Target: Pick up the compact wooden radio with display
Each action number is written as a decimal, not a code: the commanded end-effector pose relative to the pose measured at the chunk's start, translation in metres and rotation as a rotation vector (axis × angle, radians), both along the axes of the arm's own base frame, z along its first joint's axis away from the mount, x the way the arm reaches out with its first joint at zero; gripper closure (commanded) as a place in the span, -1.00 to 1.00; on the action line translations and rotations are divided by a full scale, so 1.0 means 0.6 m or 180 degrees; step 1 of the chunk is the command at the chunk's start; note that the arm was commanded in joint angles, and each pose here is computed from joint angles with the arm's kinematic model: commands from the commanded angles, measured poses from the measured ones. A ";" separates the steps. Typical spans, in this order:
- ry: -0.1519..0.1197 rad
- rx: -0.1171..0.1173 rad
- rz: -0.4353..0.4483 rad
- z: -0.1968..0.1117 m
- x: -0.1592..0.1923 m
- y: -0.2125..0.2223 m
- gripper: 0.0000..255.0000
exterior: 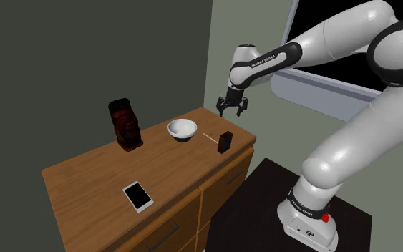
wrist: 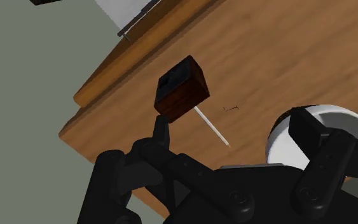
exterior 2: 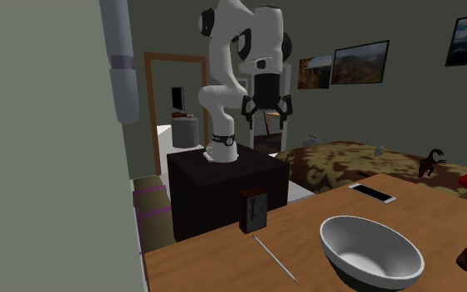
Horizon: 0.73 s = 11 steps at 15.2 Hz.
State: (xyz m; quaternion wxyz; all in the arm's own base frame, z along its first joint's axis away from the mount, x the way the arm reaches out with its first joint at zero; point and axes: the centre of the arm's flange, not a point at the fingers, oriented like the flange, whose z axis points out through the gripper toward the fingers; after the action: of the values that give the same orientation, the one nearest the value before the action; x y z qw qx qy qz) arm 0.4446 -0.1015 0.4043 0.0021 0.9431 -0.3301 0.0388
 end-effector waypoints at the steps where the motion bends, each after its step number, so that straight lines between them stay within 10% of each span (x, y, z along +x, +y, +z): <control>1: 0.0001 0.0017 -0.0165 -0.038 0.015 -0.020 -1.00; 11: 0.0036 0.0106 -0.0964 -0.221 0.065 -0.135 -1.00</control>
State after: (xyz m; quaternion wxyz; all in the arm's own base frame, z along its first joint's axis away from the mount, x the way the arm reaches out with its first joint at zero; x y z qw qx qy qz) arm 0.4806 -0.1748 0.2847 -0.0053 0.8889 -0.4572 0.0280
